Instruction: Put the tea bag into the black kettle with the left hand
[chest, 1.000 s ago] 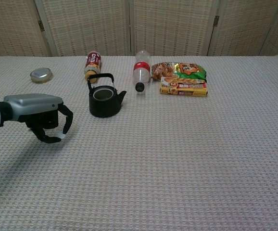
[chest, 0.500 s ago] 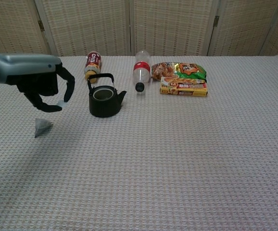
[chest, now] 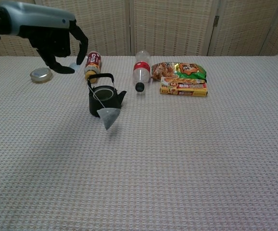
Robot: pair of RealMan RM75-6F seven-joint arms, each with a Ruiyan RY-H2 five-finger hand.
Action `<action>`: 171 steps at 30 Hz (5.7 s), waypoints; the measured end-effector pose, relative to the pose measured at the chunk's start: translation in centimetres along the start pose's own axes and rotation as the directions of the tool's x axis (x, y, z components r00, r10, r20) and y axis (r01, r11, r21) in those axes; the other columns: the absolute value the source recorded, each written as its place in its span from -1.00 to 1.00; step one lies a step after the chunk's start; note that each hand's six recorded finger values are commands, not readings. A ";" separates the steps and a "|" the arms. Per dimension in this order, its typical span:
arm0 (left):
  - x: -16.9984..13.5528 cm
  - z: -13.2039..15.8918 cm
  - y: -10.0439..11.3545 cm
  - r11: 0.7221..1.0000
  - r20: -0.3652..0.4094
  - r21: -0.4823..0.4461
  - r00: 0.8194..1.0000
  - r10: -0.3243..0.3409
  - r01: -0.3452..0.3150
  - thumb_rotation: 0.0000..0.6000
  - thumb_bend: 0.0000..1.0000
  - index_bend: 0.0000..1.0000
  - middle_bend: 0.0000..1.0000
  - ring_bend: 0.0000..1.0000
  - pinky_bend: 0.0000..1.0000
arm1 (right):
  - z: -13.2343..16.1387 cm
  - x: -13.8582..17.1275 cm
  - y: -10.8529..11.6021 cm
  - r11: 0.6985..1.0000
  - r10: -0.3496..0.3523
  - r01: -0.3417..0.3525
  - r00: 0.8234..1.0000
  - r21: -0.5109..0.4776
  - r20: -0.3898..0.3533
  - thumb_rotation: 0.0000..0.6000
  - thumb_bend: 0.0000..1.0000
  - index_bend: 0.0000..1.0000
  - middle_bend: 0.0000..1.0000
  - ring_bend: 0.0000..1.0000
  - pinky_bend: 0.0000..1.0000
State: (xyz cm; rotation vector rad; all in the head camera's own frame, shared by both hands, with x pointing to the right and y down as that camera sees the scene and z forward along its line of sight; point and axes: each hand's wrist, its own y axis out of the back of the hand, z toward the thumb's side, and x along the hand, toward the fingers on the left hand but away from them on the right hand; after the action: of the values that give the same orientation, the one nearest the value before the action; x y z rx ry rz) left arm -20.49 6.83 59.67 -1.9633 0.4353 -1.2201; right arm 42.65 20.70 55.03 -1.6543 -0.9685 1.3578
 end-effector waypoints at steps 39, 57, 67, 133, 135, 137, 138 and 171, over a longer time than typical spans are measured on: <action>4.4 4.5 6.7 0.987 0.029 0.157 0.999 0.035 -0.039 1.00 -0.26 0.14 1.00 1.00 1.00 | -2.6 -0.8 0.7 0.999 -0.001 0.005 0.996 -0.045 0.094 1.00 -0.55 -1.00 -1.00 -1.00 -1.00; 6.3 3.3 7.1 0.987 0.027 0.155 0.999 0.034 -0.037 1.00 -0.26 0.14 1.00 1.00 1.00 | -3.6 -1.8 -0.1 0.998 0.037 -0.031 0.989 -0.046 0.144 1.00 -0.55 -1.00 -1.00 -1.00 -1.00; 7.4 2.8 7.4 0.989 0.029 0.143 0.999 0.034 -0.038 1.00 -0.26 0.14 1.00 1.00 1.00 | -4.2 -2.1 -0.4 0.998 0.049 -0.042 0.984 -0.045 0.174 1.00 -0.55 -1.00 -1.00 -1.00 -1.00; 8.3 -1.7 6.5 0.994 -0.001 0.104 1.000 0.022 -0.022 1.00 -0.26 0.15 1.00 1.00 1.00 | -4.4 -2.8 -1.0 0.999 0.050 -0.049 0.976 -0.010 0.210 1.00 -0.55 -1.00 -1.00 -1.00 -1.00; 8.3 -1.8 6.5 0.995 -0.002 0.101 1.000 0.023 -0.022 1.00 -0.26 0.15 1.00 1.00 1.00 | -4.4 -2.8 -1.0 0.999 0.052 -0.052 0.976 -0.009 0.212 1.00 -0.55 -1.00 -1.00 -1.00 -1.00; 8.3 -2.0 6.5 0.995 -0.003 0.097 1.000 0.023 -0.023 1.00 -0.26 0.15 1.00 1.00 1.00 | -4.4 -2.9 -1.1 0.998 0.055 -0.055 0.975 -0.007 0.213 1.00 -0.55 -1.00 -1.00 -1.00 -1.00; 8.3 -2.1 6.5 0.995 -0.003 0.096 1.000 0.022 -0.022 1.00 -0.26 0.15 1.00 1.00 1.00 | -4.4 -2.9 -1.2 0.998 0.056 -0.057 0.975 -0.006 0.214 1.00 -0.55 -1.00 -1.00 -1.00 -1.00; 8.0 -1.8 1.9 1.000 0.037 -0.006 0.999 -0.030 0.030 1.00 -0.26 0.15 1.00 1.00 1.00 | -3.9 -2.8 -1.2 0.999 0.053 -0.054 0.979 -0.003 0.196 1.00 -0.55 -1.00 -1.00 -1.00 -1.00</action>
State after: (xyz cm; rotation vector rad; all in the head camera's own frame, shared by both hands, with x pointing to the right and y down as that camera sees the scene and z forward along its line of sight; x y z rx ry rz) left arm -18.03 -0.24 63.49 -2.0011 0.3933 -1.2009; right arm 46.01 18.25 57.79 -1.5764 -1.0399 1.5805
